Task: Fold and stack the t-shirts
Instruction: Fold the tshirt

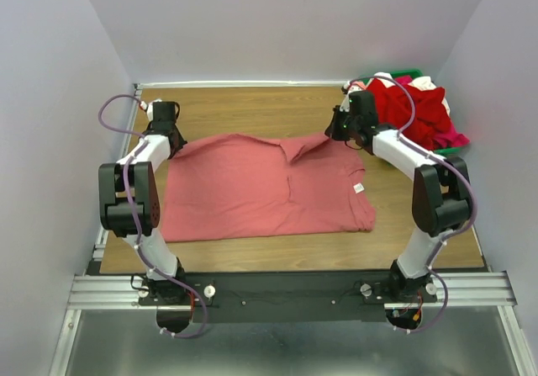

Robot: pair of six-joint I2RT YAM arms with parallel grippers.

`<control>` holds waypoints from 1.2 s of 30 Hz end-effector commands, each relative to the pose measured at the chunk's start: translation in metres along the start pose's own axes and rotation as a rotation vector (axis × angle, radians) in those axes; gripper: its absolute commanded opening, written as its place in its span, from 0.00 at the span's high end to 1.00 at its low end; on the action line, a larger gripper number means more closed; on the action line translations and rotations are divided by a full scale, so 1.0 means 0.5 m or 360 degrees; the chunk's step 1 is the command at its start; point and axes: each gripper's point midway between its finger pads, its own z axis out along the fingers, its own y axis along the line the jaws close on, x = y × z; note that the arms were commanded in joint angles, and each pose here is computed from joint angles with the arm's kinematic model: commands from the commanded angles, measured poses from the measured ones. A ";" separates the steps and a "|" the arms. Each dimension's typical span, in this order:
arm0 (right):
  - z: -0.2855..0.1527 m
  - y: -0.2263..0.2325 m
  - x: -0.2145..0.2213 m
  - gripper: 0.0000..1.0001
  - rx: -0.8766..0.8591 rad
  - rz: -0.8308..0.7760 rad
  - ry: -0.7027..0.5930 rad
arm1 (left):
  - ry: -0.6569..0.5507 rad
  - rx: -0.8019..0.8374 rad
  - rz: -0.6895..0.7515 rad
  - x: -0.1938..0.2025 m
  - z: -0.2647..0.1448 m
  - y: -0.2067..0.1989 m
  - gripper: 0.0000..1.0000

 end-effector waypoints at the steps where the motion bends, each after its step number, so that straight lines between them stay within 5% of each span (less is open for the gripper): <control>1: -0.047 0.001 0.000 1.00 0.0021 0.0035 -0.0063 | -0.0079 0.0032 -0.0040 -0.014 -0.030 -0.002 1.00; 36: -0.296 0.022 0.165 1.00 -0.0046 0.0224 -0.0040 | -0.0132 -0.0252 -0.0252 0.024 -0.115 0.094 1.00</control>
